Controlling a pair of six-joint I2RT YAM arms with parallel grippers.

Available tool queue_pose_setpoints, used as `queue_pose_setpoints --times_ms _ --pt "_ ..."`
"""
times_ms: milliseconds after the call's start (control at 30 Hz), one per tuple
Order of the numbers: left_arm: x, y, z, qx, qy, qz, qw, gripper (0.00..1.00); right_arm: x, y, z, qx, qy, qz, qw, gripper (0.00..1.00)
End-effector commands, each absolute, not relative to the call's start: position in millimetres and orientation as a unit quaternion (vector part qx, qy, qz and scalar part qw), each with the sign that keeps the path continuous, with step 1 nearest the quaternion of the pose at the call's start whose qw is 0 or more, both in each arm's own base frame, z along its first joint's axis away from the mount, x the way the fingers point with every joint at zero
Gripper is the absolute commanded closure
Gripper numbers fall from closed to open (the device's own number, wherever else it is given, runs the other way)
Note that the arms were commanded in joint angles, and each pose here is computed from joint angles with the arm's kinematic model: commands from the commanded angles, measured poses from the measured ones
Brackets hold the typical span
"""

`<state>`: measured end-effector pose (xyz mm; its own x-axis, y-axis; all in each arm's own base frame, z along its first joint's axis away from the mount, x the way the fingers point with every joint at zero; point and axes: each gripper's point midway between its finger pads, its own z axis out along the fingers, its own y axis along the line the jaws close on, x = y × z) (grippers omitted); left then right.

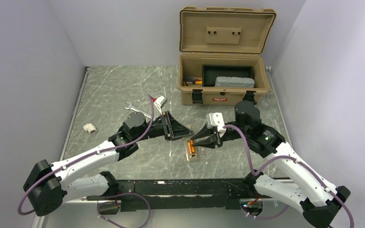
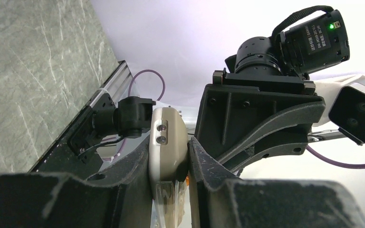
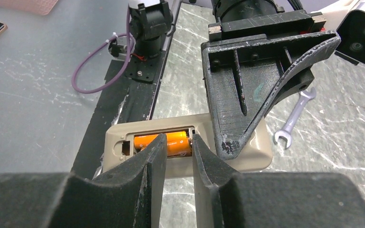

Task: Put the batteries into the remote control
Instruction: Load the battery into the remote control.

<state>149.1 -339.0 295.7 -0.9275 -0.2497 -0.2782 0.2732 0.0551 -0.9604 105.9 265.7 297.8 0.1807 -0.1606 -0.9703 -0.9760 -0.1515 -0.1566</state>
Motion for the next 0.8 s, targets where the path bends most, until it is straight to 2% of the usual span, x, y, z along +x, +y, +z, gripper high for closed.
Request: queue_pose_setpoints --times_ms 0,467,767 --pt "147.2 -339.7 341.5 0.036 0.651 -0.726 0.217 1.0 108.2 264.9 293.5 -0.619 0.464 0.435 0.46 0.71" --pt "145.6 -342.0 338.9 0.04 0.652 -0.727 0.212 1.0 121.7 264.1 299.2 -0.619 0.463 0.399 0.492 0.64" --pt "145.9 -342.2 337.4 0.039 0.653 -0.727 0.211 1.0 123.0 265.4 306.8 -0.618 0.453 0.398 0.504 0.62"
